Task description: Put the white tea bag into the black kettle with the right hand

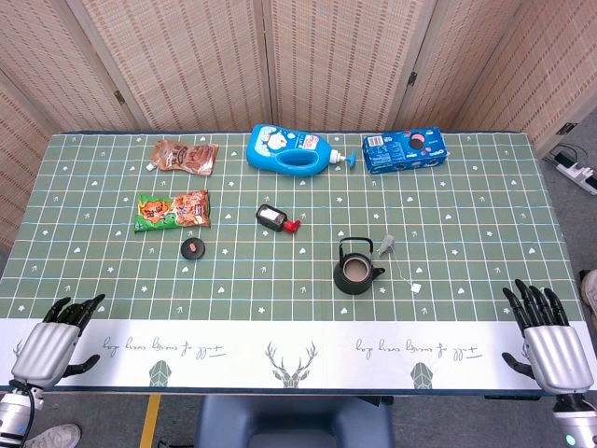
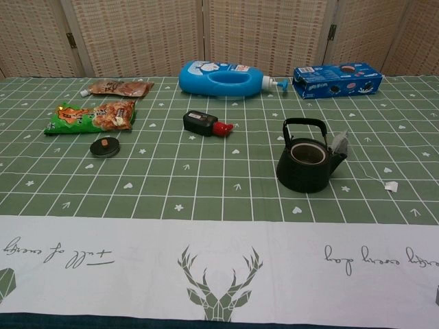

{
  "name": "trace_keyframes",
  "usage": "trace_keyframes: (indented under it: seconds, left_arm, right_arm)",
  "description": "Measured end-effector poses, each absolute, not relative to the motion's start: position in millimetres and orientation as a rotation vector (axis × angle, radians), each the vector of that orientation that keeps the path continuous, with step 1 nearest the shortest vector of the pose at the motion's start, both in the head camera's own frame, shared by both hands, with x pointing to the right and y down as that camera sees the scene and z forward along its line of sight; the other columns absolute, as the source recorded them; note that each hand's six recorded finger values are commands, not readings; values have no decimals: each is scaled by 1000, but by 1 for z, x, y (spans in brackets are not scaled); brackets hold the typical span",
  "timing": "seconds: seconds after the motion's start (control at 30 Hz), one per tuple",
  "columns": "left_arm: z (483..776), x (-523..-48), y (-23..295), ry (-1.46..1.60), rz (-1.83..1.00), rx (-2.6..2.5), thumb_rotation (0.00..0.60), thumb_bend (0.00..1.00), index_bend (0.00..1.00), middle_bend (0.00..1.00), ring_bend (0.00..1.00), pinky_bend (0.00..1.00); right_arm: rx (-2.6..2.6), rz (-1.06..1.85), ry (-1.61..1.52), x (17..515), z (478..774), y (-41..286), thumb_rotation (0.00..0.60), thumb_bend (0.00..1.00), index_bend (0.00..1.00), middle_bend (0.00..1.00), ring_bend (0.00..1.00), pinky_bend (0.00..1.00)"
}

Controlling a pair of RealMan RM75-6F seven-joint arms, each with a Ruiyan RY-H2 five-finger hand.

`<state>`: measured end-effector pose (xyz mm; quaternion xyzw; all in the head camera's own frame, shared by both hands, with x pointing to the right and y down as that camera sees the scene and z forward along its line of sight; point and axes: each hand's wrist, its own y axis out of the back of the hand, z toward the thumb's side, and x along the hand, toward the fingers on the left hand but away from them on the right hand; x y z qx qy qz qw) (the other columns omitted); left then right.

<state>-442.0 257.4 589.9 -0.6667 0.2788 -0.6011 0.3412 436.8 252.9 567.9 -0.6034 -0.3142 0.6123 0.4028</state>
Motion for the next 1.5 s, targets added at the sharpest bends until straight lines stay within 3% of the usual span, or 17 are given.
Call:
trace_keyframes:
  seconds: [0.43,0.73,1.0,1.23,1.5]
  left_arm:
    - [592,-440,259,716,-1565,-1744,600,185,0,147,172,93]
    - [587,-439,259,740,-1548,-1759,600,246,0,147,172,94]
    - [586,-443,258,753,-1559,-1769,600,246,0,147,171,94]
    - [585,-443,259,747,-1551,-1784,600,337,0,147,171,94]
    - [584,-442,259,749,-1541,-1800,600,403,55,147,175,94]
  right_arm:
    - [-1572,1511,-782,430,568,248,600,30,9,0,0,0]
    - [-1686,1457,-663,394,581,208,600,41,256,0,0,0]
    - [-1695,1523,-611,374,612,162,600,50,350,0,0,0]
    - [-1706,1568,-569,371,649,157,600,193,452,0,0,0]
    - [-1724,1584,-501,361,679,154,600,313,473,0,0,0]
